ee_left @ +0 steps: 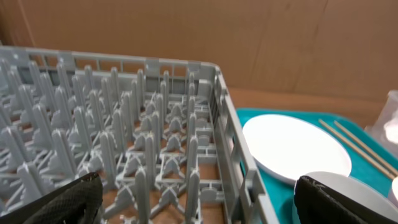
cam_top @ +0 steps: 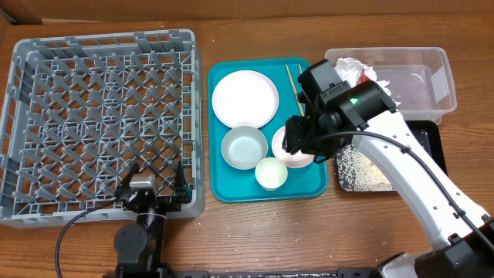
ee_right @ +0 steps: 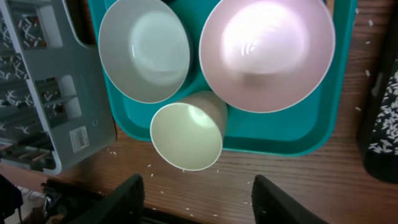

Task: Sort waste into correct bins and load items into the dishwasher
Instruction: 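Grasp the white cup with right gripper while left arm rises over rack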

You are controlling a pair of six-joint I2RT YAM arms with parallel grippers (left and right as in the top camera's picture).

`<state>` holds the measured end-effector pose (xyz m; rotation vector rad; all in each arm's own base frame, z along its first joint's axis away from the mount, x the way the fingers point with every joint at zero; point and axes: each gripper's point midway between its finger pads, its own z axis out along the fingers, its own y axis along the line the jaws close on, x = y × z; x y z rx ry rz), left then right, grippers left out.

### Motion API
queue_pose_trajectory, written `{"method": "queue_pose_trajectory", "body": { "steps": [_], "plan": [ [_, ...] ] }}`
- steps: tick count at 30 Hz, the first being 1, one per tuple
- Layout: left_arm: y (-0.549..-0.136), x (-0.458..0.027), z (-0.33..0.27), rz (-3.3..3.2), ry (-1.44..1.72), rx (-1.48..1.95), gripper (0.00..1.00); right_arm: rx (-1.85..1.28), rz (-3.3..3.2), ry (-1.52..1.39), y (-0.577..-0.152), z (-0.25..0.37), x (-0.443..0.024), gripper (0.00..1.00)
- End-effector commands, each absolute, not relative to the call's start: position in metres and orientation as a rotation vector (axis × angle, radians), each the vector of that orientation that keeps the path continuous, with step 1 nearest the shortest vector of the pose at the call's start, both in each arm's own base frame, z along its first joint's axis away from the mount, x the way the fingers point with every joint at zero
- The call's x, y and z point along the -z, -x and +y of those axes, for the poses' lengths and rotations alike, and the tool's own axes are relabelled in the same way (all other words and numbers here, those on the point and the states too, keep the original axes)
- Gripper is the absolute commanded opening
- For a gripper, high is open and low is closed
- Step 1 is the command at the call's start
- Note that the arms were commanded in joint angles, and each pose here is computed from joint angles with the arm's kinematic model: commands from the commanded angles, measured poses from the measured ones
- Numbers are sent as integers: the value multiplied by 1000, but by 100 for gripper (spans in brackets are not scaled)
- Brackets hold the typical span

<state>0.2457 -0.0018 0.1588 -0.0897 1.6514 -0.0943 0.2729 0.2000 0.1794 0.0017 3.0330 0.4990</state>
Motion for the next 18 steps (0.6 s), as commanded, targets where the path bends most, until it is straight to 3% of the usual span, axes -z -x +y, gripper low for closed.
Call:
{"method": "queue_pose_trajectory", "body": {
  "steps": [1,9,18],
  "plan": [
    [-246,-174,-12,1586,46,149,100,-508,2970,16,-276,200,-196,59],
    [-237,-216,-27,1527,-28,215,100,-523,2947,20,-281,203,-197,60],
    [-231,-296,-32,1649,-46,238,100,-543,2913,26,-288,207,-200,62]
  ]
}}
